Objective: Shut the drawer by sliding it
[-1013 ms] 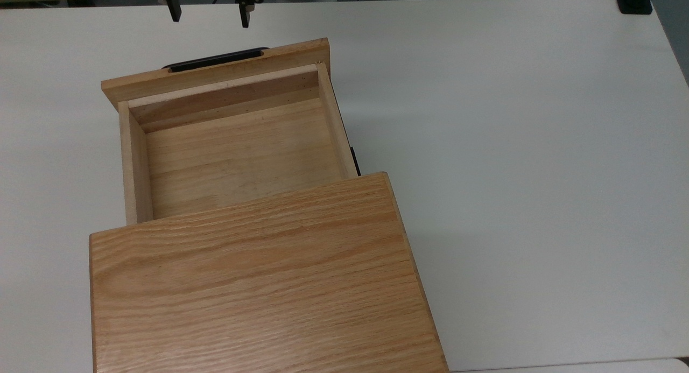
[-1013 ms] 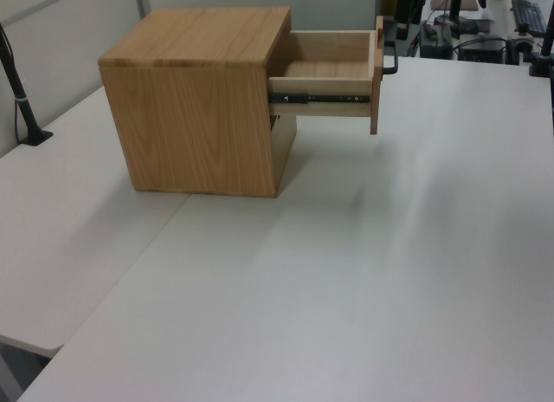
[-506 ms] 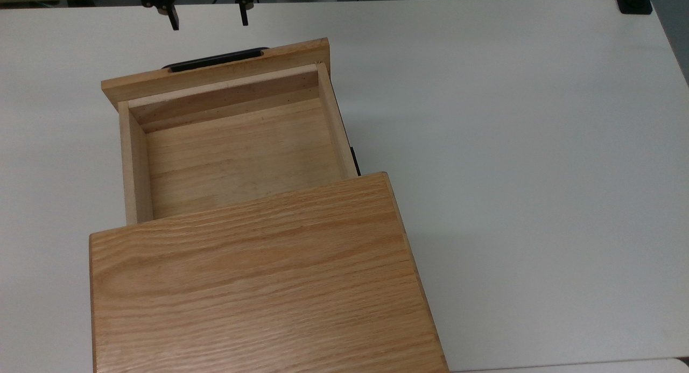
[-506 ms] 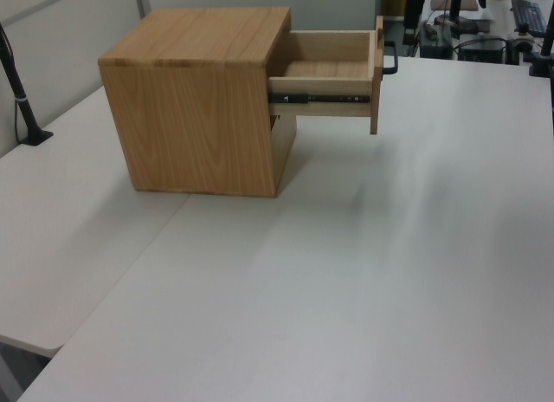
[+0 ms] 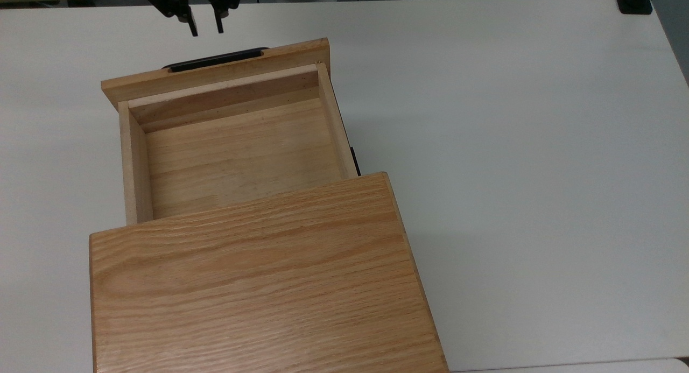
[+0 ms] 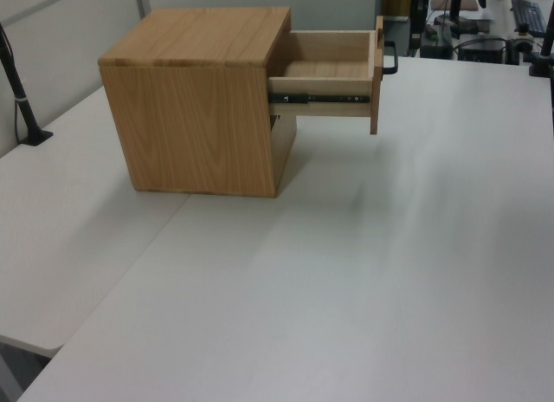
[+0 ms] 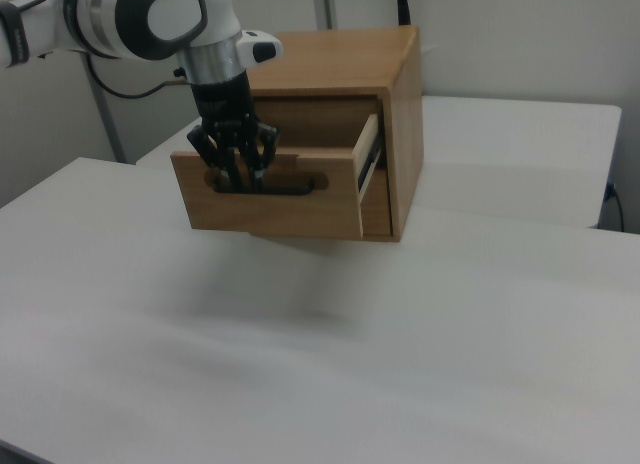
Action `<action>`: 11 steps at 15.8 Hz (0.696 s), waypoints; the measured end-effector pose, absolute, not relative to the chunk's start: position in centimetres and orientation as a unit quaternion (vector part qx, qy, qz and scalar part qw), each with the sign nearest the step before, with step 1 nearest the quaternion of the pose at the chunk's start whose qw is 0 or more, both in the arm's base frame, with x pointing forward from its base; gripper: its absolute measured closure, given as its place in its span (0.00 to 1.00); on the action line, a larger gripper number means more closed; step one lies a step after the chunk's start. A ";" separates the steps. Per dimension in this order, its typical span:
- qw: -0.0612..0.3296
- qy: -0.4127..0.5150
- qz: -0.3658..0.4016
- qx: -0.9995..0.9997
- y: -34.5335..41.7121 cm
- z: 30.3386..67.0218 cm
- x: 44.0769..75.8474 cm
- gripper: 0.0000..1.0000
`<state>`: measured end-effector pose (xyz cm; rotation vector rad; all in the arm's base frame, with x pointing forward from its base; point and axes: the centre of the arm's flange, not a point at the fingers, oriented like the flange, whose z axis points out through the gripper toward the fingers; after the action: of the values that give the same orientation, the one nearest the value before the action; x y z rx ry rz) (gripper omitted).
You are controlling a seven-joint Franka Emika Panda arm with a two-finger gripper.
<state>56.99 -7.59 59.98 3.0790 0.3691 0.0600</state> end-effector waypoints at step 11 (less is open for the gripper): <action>0.014 0.107 -0.006 0.994 -7.6 57.5 56.8 0.98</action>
<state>56.75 -7.61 57.47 3.0964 0.3347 -0.0196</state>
